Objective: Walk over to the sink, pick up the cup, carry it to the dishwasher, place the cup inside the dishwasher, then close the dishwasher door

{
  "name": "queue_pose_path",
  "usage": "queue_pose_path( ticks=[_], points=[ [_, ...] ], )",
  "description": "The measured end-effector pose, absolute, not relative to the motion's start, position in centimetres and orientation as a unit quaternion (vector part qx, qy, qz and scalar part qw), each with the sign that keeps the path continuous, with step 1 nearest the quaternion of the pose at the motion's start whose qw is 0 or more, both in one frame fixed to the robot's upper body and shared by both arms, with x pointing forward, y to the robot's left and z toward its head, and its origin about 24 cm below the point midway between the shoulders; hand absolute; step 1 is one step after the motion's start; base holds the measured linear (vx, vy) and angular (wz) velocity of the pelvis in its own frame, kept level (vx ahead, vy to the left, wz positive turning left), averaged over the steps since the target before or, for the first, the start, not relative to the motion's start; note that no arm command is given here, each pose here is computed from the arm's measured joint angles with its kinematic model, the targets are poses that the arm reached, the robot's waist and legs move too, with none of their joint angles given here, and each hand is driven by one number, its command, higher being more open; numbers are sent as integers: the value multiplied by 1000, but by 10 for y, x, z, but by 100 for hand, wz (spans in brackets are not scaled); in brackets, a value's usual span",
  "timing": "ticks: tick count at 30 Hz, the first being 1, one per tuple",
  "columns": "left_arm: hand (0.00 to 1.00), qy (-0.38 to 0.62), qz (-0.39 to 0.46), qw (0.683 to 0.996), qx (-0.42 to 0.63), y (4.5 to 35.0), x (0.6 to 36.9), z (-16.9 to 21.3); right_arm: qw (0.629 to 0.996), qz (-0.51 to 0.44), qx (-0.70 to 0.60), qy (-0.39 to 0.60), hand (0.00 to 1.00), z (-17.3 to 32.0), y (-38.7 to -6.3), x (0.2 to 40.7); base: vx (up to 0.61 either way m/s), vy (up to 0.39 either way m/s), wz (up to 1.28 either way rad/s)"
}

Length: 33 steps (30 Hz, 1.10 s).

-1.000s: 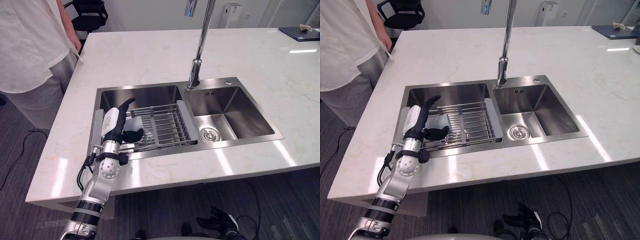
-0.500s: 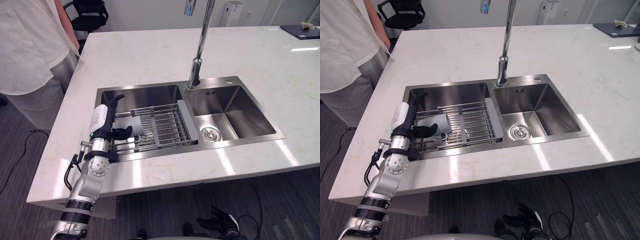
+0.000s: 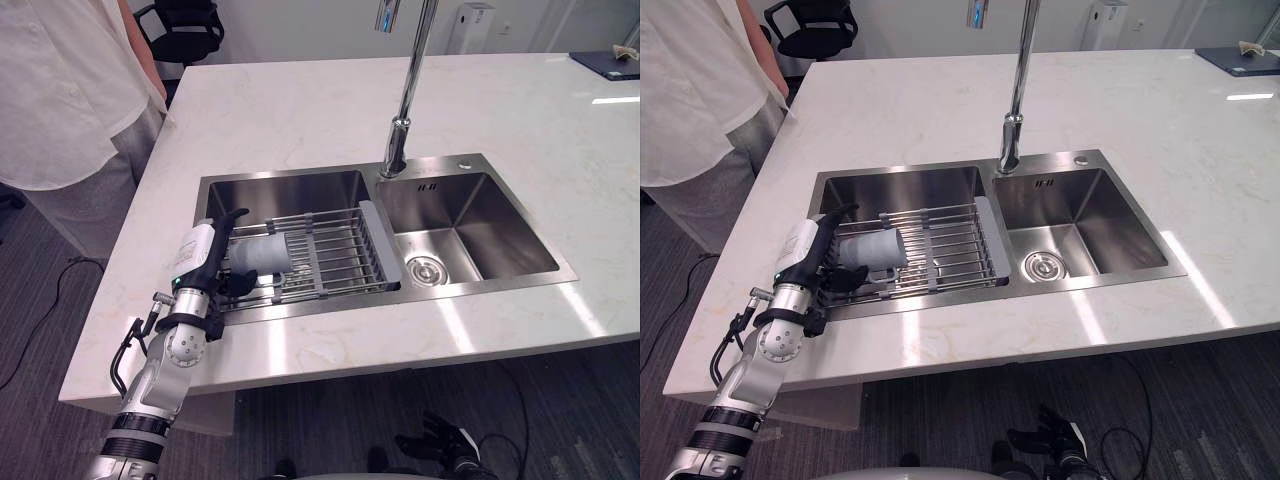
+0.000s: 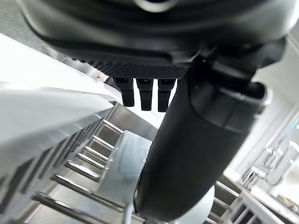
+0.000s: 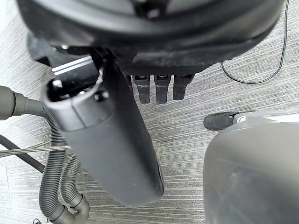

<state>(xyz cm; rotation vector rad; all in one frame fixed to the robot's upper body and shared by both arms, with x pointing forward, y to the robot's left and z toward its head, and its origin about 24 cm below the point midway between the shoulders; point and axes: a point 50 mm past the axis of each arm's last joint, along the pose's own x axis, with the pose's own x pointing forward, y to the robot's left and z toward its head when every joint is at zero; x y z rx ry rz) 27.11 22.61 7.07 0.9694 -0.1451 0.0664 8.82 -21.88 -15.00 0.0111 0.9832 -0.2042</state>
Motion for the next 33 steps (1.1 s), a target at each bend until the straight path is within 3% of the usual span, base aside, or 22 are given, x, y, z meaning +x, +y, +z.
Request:
queue_pose_path(
  ticks=[16, 32, 33],
  points=[
    [90, -57, -33, 856, 512, 214, 274, 58, 877, -87, -3, 473, 90, -150, -218, 88, 0, 0, 0],
    [90, -49, -54, 848, 524, 207, 303, 62, 879, -83, -3, 469, 90, -149, -220, 92, -23, -6, -1],
    [30, -52, -52, 848, 526, 206, 307, 65, 881, -84, -2, 466, 90, -148, -220, 94, -76, -6, -1]
  ],
)
